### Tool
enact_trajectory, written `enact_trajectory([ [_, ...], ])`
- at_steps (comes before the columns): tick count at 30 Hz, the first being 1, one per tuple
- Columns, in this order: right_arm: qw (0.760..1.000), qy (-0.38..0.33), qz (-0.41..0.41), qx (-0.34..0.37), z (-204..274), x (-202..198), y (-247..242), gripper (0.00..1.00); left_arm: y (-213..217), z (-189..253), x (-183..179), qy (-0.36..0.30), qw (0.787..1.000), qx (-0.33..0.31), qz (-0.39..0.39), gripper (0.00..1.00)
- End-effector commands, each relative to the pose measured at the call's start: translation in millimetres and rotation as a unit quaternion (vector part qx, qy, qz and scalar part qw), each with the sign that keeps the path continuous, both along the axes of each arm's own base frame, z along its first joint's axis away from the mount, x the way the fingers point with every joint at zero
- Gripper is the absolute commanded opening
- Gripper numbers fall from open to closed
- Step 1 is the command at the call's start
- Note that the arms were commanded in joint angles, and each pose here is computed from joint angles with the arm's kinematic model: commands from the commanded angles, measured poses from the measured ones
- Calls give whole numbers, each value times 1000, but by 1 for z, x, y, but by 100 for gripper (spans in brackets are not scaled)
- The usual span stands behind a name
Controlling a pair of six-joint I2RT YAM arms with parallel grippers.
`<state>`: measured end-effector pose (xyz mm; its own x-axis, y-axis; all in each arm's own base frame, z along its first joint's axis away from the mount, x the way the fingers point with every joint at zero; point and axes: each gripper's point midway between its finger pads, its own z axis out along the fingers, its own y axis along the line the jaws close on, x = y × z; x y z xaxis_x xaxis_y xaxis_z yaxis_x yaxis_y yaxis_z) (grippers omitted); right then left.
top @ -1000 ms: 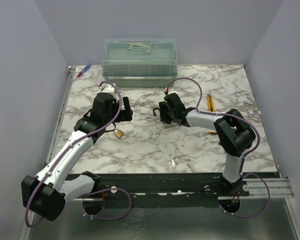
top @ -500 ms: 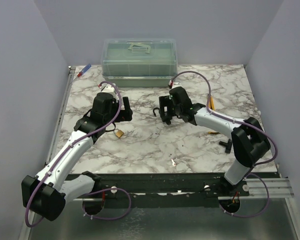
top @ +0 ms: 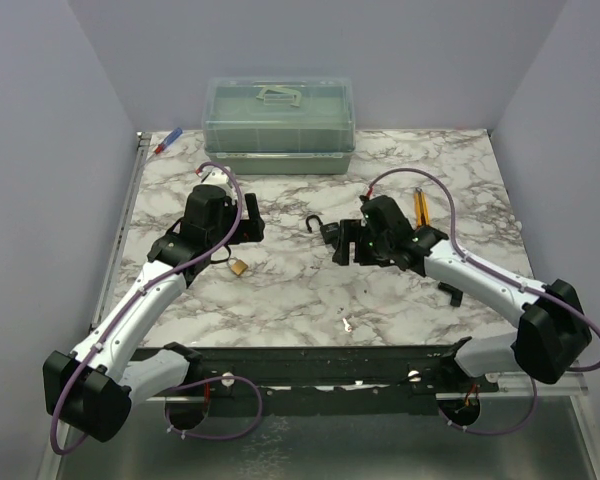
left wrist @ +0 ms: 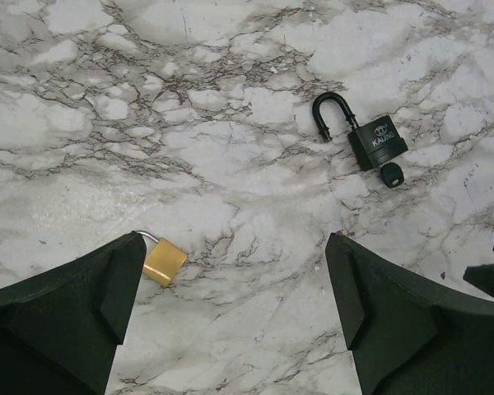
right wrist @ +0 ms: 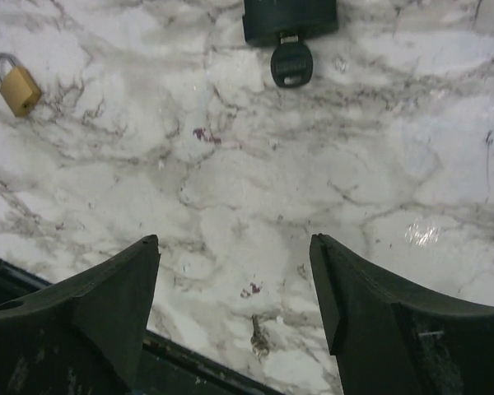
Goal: Unlock with the key
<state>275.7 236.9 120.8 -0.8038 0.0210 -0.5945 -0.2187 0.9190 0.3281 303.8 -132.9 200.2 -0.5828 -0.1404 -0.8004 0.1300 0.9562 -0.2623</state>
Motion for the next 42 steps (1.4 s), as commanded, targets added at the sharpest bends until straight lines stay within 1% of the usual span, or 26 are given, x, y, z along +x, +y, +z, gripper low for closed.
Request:
enact_trajectory([
  [1, 996, 83, 12, 16, -11, -49, -3, 78, -1, 2, 0, -7, 1000, -2, -9, 99],
  [7, 990, 141, 28, -7, -32, -104, 2, 75, -1, 3, -1, -7, 1000, -3, -9, 99],
  [12, 985, 165, 28, -35, -51, -134, 5, 70, -1, 3, 0, -7, 1000, -3, -9, 99],
  [17, 983, 165, 25, -77, -68, -146, 2, 65, -1, 0, 0, -3, 1000, -2, -9, 99],
  [26, 978, 149, 21, -147, -87, -152, -7, 60, -1, -1, 0, -1, 1000, 0, -10, 98],
  [33, 976, 141, 19, -163, -99, -149, -9, 52, -1, -4, 1, 2, 1000, 1, -9, 98],
  [35, 976, 138, 19, -169, -101, -148, -10, 48, -2, -3, 1, 2, 1000, 1, -10, 98],
  [39, 974, 137, 22, -179, -107, -148, -11, 46, -1, -4, 1, 3, 1000, 2, -9, 98],
  [42, 973, 139, 27, -184, -111, -149, -11, 42, -2, -5, 1, 4, 1000, 2, -10, 98],
])
